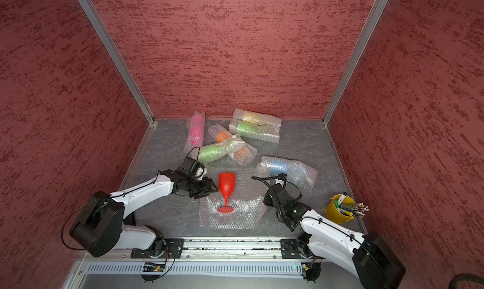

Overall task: Unpack wine glasses from bubble wrap
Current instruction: Unwrap the bubble wrap, then pick up the wine glass from the bubble wrap.

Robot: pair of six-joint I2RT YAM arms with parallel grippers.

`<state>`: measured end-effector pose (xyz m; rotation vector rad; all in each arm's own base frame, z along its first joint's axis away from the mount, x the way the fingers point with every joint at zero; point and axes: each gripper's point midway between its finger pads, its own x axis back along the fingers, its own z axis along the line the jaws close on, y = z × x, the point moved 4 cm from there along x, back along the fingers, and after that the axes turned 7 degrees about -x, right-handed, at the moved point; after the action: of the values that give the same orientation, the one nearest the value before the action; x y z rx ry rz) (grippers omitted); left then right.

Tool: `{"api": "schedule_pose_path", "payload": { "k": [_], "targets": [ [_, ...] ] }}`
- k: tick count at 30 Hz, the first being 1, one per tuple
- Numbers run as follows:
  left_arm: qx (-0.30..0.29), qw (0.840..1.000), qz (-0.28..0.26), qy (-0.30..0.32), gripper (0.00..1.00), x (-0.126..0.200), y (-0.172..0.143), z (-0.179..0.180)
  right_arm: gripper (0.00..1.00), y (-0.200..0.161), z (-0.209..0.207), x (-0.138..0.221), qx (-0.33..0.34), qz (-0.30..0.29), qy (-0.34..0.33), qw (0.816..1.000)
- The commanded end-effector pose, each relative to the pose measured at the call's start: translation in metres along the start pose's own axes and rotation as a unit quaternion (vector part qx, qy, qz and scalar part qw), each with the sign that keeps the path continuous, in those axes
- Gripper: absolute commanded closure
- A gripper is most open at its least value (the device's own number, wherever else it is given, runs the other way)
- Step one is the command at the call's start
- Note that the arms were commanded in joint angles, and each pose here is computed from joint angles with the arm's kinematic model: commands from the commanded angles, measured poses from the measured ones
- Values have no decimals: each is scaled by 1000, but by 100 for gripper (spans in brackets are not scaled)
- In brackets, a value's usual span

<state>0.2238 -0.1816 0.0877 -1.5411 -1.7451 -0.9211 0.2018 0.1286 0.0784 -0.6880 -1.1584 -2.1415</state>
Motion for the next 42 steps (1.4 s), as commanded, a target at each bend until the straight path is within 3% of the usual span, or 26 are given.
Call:
{"api": "schedule_pose_path", "payload": {
  "k": [1, 6, 10, 14, 18, 25, 27, 28, 42],
  "targets": [
    [16, 1000, -11, 4, 41, -5, 7, 7, 76, 6, -7, -3, -18, -21, -20, 999],
    [26, 999, -20, -11, 41, 1, 10, 3, 38, 19, -4, 2, -16, -38, -45, 998],
    [5, 999, -40, -15, 35, 28, 12, -12, 22, 41, 9, 21, 1, -64, -46, 997],
    [-24, 998, -47, -18, 23, 57, 15, -32, 22, 62, 26, 40, 31, -79, -43, 996],
    [-48, 999, -10, 5, 19, 65, 17, -48, 22, 70, 40, 41, 66, -58, -58, 994],
    [-76, 989, 68, 106, 16, 40, 27, -60, 21, 69, 50, 37, 66, -34, -54, 996],
    [-75, 987, 80, 115, 12, 32, 31, -64, 21, 66, 54, 39, 61, -26, -29, 997],
    [-75, 987, 87, 116, 1, 28, 33, -65, 21, 64, 55, 39, 62, -21, -22, 998],
    [-54, 976, 144, 154, 0, -22, 63, -71, 21, 51, 43, 36, 62, -28, 2, 998]
  ]
}}
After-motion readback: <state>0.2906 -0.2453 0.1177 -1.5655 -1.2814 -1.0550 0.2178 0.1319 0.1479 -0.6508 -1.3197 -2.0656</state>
